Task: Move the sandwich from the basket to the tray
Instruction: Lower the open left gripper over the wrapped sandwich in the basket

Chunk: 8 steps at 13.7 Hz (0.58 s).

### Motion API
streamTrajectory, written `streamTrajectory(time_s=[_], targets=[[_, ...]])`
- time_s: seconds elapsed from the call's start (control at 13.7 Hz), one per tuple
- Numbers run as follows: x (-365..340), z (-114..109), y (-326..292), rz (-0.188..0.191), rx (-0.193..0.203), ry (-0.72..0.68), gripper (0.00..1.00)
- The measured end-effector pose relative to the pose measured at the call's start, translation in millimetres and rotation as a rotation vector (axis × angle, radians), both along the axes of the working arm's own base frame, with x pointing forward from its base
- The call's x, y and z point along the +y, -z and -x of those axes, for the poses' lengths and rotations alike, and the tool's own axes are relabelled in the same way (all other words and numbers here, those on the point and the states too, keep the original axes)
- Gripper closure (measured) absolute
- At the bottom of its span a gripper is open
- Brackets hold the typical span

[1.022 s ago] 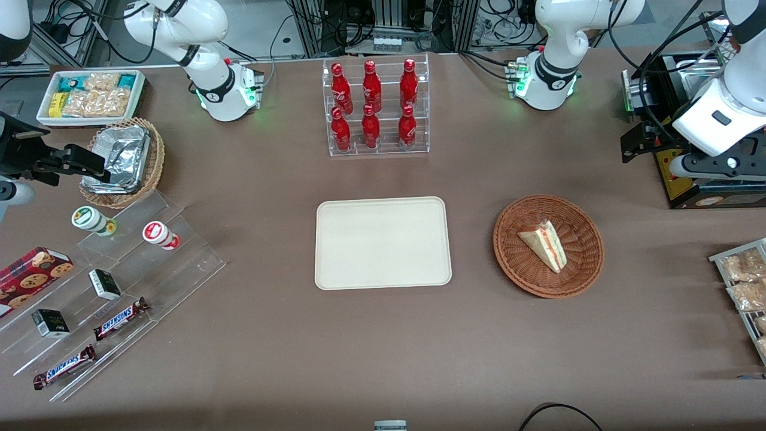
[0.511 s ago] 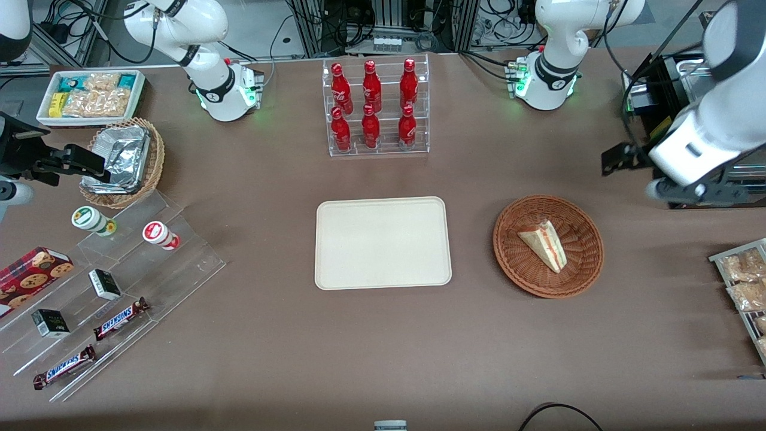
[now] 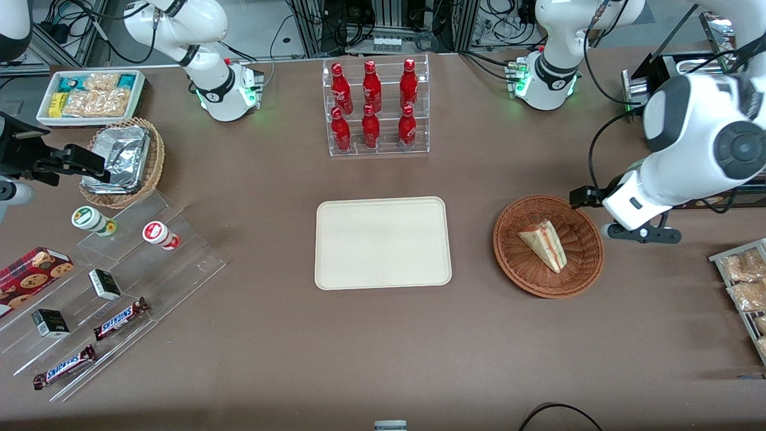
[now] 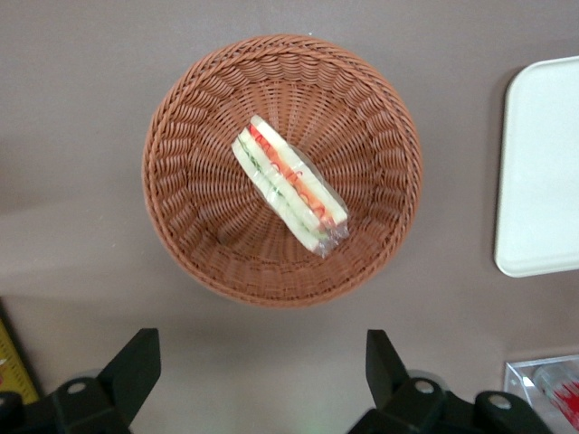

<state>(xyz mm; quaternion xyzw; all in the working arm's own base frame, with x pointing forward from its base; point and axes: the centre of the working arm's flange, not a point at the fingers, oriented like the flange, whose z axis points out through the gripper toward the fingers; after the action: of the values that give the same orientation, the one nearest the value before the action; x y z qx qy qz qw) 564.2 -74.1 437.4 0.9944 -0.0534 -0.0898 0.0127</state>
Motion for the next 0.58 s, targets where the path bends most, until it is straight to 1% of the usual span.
streamTrajectory(time_s=[0.15, 0.29, 0.44, 0.58], targets=[[-3, 6, 32, 0.001, -0.023, -0.001, 0.0], [-7, 14, 60, -0.004, -0.055, -0.043, 0.0], [-17, 23, 84, -0.011, -0.09, -0.118, 0.0], [-34, 31, 99, -0.022, -0.116, -0.234, 0.0]])
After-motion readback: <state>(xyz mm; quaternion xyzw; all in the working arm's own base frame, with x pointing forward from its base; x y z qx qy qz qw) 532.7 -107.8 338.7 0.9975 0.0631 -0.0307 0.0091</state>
